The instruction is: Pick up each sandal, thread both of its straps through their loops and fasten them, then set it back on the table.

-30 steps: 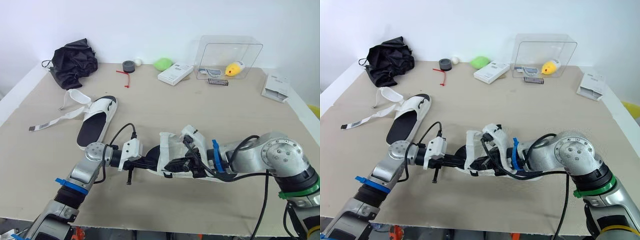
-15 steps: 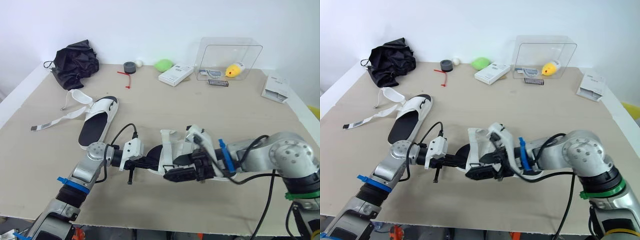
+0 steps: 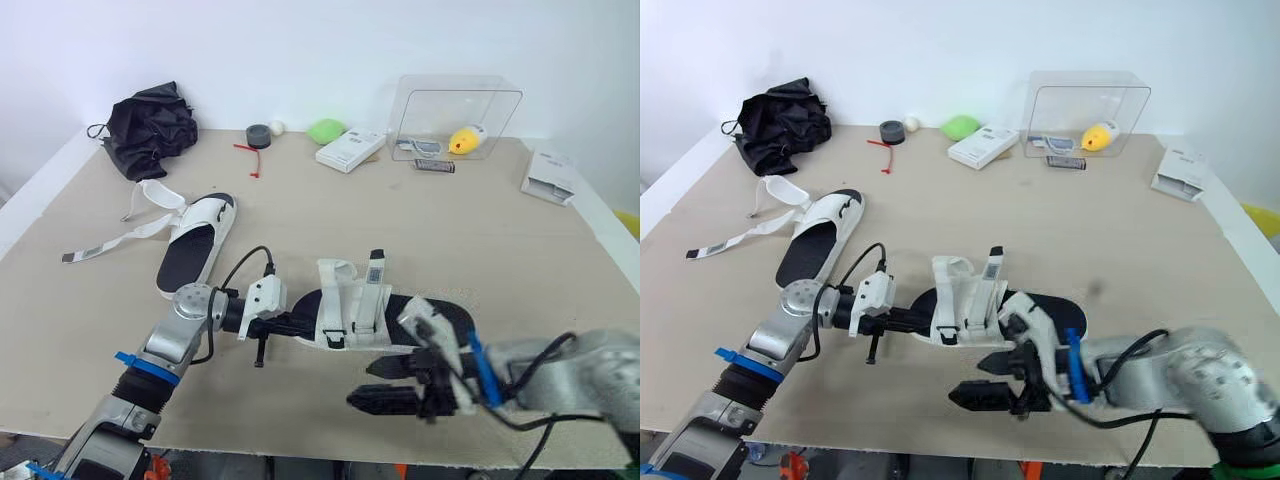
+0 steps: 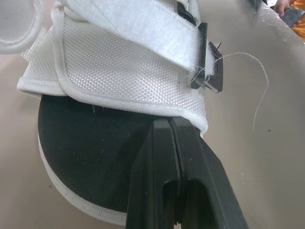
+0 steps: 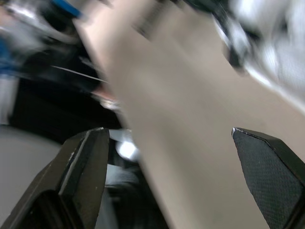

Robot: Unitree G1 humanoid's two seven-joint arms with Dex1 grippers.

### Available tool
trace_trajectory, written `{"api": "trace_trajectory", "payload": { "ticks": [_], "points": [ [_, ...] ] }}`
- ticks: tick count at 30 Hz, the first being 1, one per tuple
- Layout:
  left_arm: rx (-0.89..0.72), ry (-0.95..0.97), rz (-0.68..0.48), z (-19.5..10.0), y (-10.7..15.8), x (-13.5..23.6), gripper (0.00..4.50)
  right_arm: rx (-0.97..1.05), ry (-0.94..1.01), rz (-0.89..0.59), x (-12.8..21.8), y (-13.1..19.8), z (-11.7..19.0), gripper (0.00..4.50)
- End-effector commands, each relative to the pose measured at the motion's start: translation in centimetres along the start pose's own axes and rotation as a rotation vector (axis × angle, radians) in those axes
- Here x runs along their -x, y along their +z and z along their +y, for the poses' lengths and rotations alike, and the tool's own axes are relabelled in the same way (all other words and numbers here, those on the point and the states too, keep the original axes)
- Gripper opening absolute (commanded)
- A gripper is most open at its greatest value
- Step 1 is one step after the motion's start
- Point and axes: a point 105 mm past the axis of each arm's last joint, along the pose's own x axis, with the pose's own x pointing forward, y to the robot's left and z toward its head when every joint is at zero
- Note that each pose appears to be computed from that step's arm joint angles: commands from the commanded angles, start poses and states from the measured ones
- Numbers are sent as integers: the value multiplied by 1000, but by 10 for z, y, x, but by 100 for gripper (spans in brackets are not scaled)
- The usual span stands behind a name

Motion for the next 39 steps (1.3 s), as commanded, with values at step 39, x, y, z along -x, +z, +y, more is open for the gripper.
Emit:
{"api": "trace_trajectory", "payload": {
  "ticks": [39],
  "points": [
    [124,-81,105,-17,-38,-9,0,-87,-24,-105,-7,51,1,441]
  ]
}}
